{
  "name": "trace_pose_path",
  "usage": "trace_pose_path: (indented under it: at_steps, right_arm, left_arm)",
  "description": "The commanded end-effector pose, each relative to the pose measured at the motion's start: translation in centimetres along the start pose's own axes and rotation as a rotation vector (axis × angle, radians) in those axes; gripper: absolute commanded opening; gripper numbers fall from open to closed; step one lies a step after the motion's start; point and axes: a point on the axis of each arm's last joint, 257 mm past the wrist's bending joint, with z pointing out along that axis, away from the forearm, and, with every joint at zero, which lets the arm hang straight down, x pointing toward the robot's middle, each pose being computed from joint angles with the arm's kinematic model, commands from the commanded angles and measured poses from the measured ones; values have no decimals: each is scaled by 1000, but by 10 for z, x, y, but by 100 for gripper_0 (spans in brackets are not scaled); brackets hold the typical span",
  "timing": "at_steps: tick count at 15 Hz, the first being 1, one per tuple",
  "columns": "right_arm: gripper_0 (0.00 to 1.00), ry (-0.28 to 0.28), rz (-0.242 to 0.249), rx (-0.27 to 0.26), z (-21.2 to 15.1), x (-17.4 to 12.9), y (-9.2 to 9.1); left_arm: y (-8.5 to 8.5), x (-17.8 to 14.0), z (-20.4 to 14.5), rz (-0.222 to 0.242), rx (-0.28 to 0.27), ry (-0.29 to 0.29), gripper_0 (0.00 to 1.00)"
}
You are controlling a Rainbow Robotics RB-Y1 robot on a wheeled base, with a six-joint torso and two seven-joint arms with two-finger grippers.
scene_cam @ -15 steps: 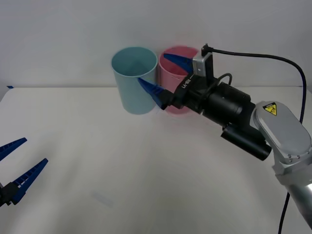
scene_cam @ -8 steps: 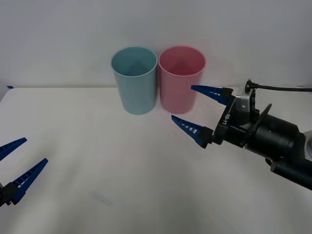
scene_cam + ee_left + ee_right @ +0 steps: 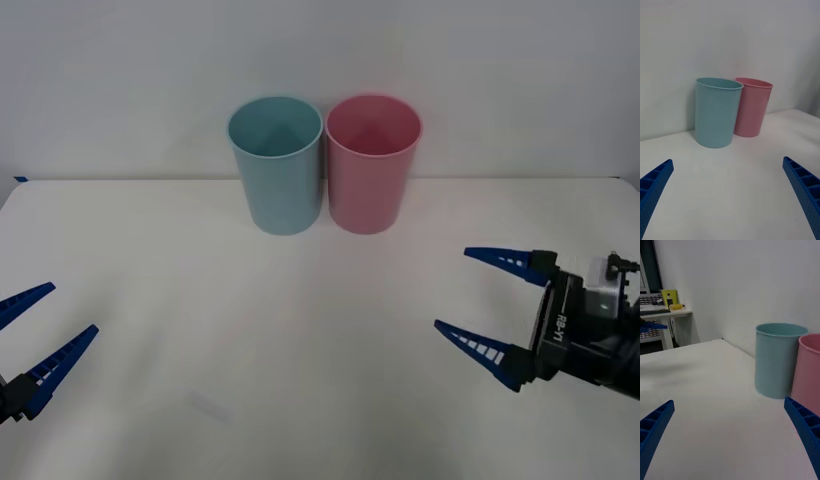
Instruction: Grasp the object on the table and drop it into the matching bin: aluminum can to the light blue bin, PET bottle to the pink bin.
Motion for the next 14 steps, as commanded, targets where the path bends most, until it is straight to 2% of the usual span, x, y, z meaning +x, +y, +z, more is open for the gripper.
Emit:
trace_pose_path:
  at_steps: [1,5,7,10,14]
  right_arm:
    - [100,36,50,58,-42,16,2]
    - [100,78,135,167,-96,34,4]
    - [100,104,156,211,-120,40,6]
    - [100,134,169,235,-138,46,10]
    - [100,134,169,234,-138,46,11]
  left_arm:
    - [0,0,0,0,0,0,100]
    - [0,0,0,0,0,0,100]
    - [0,0,0,0,0,0,100]
    - [0,0,0,0,0,0,100]
    - [0,0,0,0,0,0,100]
